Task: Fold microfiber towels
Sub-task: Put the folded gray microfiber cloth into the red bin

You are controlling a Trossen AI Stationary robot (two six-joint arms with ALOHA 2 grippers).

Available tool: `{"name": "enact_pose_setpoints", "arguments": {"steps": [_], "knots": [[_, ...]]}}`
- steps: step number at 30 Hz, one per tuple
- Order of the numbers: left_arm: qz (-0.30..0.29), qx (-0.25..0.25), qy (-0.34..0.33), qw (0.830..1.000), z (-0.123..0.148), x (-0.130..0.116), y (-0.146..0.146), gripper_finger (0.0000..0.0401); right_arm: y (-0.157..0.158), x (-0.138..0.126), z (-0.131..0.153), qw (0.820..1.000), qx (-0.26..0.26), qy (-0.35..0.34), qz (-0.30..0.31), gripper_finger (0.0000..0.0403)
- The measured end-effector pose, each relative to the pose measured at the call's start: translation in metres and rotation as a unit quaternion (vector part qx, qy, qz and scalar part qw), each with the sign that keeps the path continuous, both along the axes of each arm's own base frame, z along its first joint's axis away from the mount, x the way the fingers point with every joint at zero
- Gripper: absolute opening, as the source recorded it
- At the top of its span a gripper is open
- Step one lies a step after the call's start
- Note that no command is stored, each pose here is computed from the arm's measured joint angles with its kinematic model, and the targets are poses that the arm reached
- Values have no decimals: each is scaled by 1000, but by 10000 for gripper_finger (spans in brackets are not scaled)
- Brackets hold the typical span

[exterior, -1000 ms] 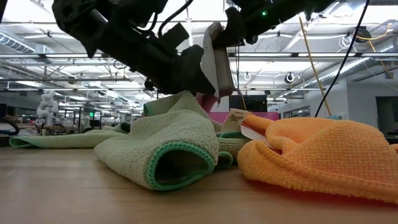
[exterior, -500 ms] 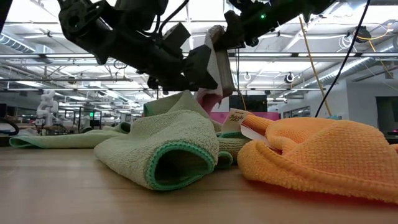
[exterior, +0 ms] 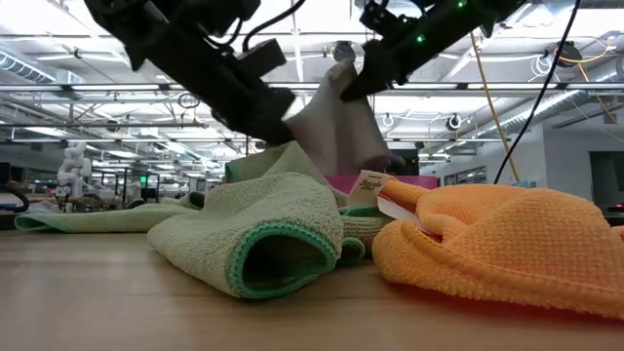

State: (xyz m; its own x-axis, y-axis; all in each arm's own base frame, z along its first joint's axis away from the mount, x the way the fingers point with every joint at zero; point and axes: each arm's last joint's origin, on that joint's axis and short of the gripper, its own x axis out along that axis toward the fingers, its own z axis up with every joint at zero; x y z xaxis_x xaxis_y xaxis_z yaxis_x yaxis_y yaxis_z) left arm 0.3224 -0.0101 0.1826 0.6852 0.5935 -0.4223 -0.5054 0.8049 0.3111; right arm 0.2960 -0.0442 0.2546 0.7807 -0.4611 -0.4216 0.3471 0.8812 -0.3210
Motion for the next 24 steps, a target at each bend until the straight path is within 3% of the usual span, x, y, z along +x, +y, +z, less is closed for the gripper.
{"name": "enact_pose_setpoints", "arguments": {"steps": [7, 14, 21, 24], "knots": [[-12, 37, 62, 997, 23, -18, 21, 13, -3, -4, -10, 999, 11, 34, 28, 4], [-15, 86, 84, 993, 41, -27, 45, 8, -23, -14, -28, 999, -34, 31, 14, 4], [-60, 87, 100, 989, 46, -32, 51, 17, -30, -17, -34, 997, -61, 8, 42, 16], [-112, 67, 109, 986, 43, -31, 47, 7, -28, -21, -44, 997, -55, 21, 51, 14]]}}
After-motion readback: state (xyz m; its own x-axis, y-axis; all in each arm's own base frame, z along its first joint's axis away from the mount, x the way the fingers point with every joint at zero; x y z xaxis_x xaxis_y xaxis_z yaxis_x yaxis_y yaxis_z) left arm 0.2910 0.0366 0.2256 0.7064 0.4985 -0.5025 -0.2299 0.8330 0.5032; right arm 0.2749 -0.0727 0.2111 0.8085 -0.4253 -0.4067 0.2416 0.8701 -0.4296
